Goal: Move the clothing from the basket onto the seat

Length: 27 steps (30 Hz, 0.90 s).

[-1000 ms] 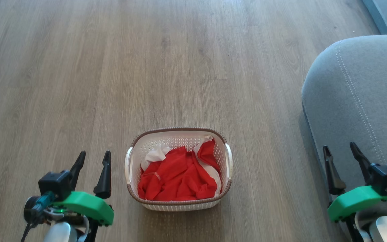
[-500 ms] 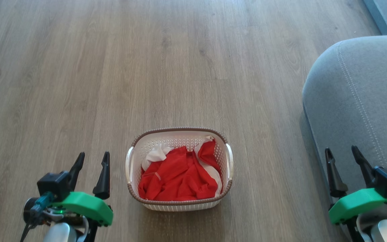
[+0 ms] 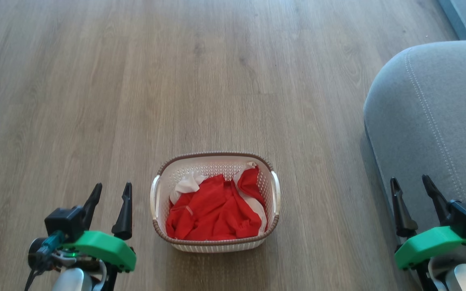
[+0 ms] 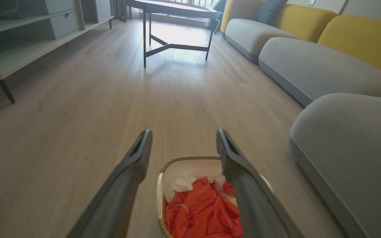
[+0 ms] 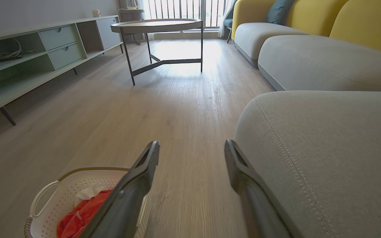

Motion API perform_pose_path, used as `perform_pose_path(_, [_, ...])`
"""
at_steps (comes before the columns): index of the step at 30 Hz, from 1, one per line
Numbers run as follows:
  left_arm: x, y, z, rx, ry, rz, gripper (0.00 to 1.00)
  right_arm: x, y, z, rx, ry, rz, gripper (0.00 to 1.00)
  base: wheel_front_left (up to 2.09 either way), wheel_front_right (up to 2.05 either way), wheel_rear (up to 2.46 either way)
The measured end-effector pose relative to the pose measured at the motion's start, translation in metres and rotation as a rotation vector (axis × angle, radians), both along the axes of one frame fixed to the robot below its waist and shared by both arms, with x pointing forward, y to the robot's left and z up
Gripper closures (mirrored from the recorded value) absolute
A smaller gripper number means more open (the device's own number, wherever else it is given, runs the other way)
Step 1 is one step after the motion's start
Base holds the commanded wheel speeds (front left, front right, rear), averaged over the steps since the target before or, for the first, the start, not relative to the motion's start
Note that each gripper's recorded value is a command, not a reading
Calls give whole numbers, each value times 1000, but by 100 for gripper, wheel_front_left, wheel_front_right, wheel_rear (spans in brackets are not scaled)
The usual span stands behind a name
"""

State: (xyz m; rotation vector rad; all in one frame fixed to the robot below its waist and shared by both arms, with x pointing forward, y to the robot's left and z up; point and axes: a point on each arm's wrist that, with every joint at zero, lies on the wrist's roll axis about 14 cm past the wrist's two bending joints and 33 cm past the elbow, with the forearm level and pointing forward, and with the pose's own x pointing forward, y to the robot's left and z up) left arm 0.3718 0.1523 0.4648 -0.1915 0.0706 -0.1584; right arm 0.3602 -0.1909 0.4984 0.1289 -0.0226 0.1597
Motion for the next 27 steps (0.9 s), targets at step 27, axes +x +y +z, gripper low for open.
perform_pose_path(27, [121, -31, -54, -34, 52, -73, 0, 120, 5, -34, 0, 8, -11, 0, 0, 0, 0])
